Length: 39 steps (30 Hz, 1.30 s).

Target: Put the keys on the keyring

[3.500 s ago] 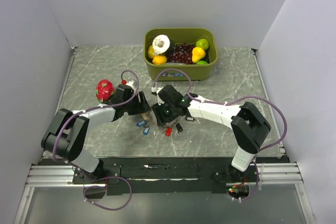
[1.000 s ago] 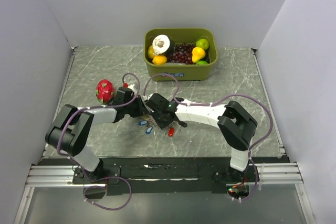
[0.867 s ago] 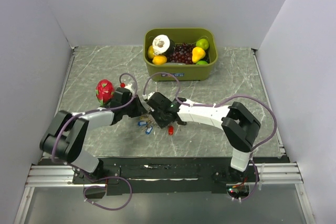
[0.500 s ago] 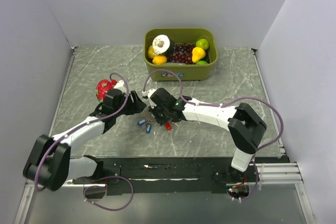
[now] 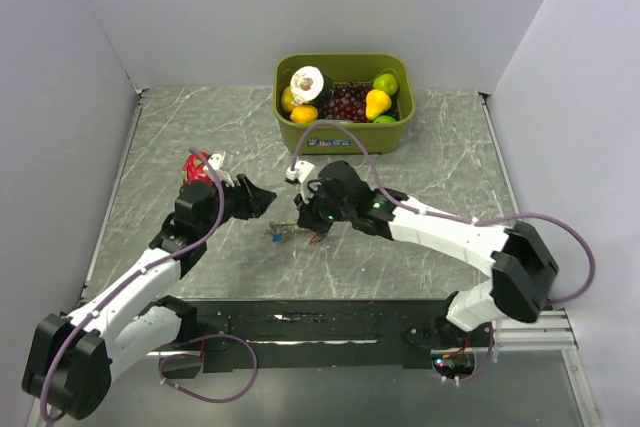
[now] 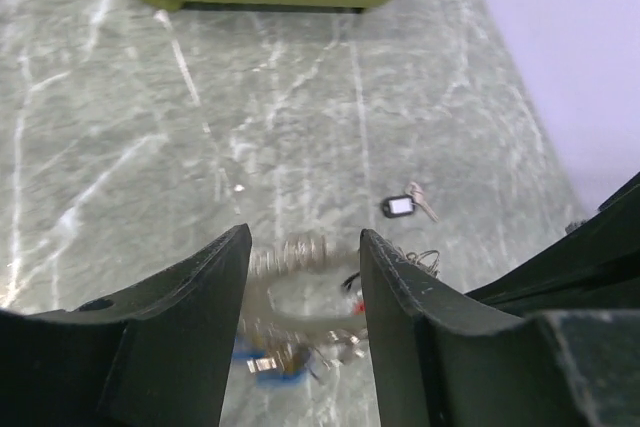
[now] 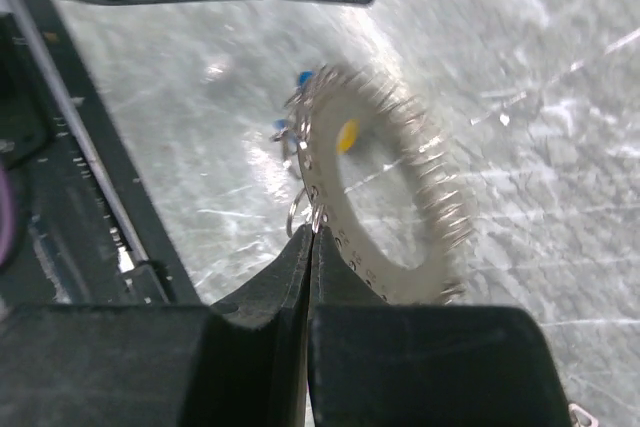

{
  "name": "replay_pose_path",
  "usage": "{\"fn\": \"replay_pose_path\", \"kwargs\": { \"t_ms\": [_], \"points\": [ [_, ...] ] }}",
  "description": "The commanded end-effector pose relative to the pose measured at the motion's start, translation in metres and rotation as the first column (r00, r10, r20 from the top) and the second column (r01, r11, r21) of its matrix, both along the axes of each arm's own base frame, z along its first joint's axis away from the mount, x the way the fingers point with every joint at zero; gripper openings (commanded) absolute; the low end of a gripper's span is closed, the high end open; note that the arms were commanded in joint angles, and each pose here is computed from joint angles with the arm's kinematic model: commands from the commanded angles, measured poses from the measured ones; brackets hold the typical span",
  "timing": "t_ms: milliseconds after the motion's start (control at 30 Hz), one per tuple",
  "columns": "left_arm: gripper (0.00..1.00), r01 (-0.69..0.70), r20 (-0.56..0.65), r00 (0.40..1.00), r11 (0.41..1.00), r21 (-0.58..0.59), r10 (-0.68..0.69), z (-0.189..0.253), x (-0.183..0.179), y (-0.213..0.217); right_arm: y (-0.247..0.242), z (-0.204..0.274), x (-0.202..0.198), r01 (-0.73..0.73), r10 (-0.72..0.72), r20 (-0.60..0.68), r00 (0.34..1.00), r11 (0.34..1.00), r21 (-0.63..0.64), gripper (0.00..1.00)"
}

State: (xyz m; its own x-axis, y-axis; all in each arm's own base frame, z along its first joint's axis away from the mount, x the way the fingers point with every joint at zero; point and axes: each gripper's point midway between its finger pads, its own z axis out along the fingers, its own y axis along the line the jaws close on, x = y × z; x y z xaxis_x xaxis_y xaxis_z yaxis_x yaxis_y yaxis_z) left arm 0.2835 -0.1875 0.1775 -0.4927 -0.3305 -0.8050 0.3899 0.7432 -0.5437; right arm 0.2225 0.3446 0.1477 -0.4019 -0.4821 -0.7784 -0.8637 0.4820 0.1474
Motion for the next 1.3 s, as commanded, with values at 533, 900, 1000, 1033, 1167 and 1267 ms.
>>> {"fn": "replay_pose_path", "kwargs": {
  "t_ms": [533,900,1000,1033,1167,1267],
  "points": [
    [0.63,0.448,0.408,0.823,0.893,-0.042,-0.394,0.093,-0.067,-0.041,-0.009,0.132,-0.03,-0.222,0.127,0.228,0.965,0.859,0.461,0.0],
    [0.56,0.631,0.437,0.713,0.773,-0.059,-0.548,0.115,-0.097,-0.059,-0.02,0.157,-0.056,-0.38,0.274,0.265,0.924,0.728,0.571,0.0],
    [0.53,0.658,0.443,0.688,0.751,-0.048,-0.575,0.119,-0.103,-0.064,-0.02,0.156,-0.056,-0.379,0.285,0.25,0.925,0.725,0.576,0.0],
    [0.53,0.663,0.448,0.682,0.747,-0.044,-0.578,0.122,-0.104,-0.065,-0.02,0.158,-0.056,-0.378,0.284,0.25,0.925,0.724,0.577,0.0],
    [0.51,0.667,0.448,0.677,0.744,-0.038,-0.584,0.124,-0.108,-0.068,-0.019,0.155,-0.054,-0.364,0.282,0.229,0.932,0.725,0.584,0.0],
    [0.49,0.669,0.434,0.677,0.743,-0.025,-0.594,0.121,-0.108,-0.073,-0.018,0.154,-0.054,-0.357,0.284,0.217,0.934,0.726,0.588,0.0]
  ]
}}
